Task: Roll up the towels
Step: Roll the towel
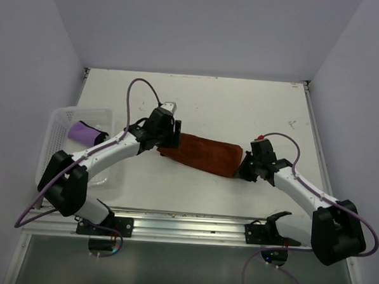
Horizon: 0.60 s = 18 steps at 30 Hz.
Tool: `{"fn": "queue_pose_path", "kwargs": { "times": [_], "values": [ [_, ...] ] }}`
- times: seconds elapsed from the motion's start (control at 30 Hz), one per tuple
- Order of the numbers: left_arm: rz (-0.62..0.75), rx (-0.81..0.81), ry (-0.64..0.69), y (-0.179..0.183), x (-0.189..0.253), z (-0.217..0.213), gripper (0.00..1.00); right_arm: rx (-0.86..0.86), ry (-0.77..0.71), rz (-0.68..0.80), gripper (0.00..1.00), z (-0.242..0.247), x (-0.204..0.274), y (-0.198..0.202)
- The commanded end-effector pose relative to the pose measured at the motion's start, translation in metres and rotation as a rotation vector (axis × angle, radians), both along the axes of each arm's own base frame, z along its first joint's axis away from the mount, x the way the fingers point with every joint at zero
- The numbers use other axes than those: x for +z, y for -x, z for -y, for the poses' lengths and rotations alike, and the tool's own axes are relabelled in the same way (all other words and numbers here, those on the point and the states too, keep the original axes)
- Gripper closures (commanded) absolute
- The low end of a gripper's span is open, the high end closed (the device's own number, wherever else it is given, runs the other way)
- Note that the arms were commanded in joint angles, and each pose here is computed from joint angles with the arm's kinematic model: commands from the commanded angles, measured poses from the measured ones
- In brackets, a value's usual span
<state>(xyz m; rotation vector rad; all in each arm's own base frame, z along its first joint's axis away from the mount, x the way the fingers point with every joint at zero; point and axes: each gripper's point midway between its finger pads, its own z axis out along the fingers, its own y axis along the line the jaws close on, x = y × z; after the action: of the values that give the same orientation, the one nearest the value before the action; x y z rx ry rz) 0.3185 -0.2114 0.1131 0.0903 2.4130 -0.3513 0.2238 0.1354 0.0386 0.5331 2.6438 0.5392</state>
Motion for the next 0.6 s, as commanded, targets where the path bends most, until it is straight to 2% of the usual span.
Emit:
{"fn": "queue_pose_path", "kwargs": {
  "times": [0.0,0.2,0.47,0.57],
  "values": [
    [0.033,-0.097,0.15,-0.004,0.019,0.062,0.33,-0.011,0.1,0.005,1.0,0.022,0.003,0.012],
    [0.003,-0.196,0.214,0.016,0.016,0.126,0.35,0.009,0.051,0.002,1.0,0.008,0.003,0.002],
    [0.012,-0.252,0.263,0.049,0.006,0.157,0.34,0.023,0.019,0.016,1.0,-0.007,0.014,-0.011],
    [-0.009,-0.312,0.353,0.066,0.002,0.175,0.51,0.021,-0.011,0.025,1.0,-0.014,0.018,-0.015]
  ]
}}
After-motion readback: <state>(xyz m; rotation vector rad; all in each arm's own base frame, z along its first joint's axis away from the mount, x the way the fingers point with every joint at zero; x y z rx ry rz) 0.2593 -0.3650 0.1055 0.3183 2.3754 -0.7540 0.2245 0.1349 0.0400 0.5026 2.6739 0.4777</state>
